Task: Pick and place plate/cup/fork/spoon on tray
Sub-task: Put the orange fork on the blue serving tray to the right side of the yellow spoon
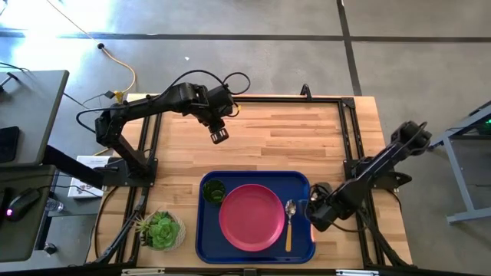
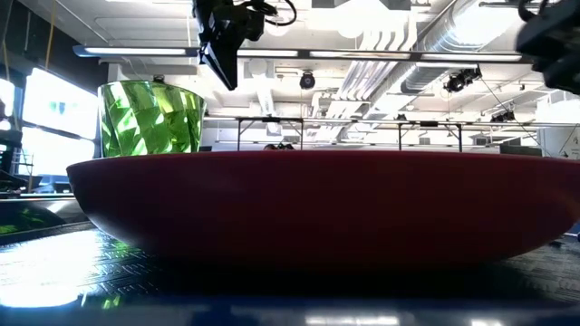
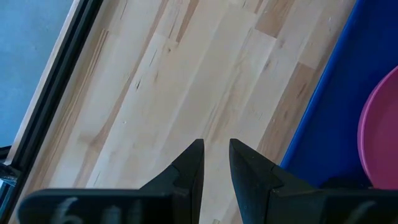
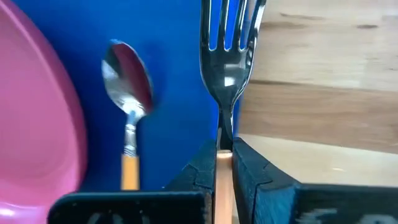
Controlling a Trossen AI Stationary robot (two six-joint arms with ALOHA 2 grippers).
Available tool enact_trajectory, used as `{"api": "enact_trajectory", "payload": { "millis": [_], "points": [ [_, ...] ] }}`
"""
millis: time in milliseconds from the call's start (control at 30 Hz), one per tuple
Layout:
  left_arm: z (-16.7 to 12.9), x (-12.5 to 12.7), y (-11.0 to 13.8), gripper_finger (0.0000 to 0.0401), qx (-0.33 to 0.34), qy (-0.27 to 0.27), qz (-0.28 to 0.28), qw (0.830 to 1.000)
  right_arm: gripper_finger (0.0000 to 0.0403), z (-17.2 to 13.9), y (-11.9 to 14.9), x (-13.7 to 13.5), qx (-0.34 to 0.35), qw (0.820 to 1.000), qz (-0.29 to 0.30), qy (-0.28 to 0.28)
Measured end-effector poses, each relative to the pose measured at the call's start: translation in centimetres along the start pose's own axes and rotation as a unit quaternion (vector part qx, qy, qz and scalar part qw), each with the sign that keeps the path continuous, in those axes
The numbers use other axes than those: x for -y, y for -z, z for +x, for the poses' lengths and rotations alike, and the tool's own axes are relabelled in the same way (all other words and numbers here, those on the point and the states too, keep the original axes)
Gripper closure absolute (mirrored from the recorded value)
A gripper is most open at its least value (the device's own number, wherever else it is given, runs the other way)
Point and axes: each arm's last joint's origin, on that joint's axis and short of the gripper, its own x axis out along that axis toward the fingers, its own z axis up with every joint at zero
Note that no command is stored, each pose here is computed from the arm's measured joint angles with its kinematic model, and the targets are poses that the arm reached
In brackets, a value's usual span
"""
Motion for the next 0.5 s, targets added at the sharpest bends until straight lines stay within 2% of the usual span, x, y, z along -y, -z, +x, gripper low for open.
{"api": "enact_trajectory", "payload": {
  "millis": [267,500],
  "points": [
    [0.0,0.0,0.0,0.0336,0.000,0.000,0.000,1.000,0.0395,0.4,0.5,-2.8,0.006,1.000,0.022,-0.004],
    [0.0,0.0,0.0,0.0336,0.000,0.000,0.001,1.000,0.0395,1.8,1.6,-4.5,-0.007,0.999,0.027,0.033]
  ]
}}
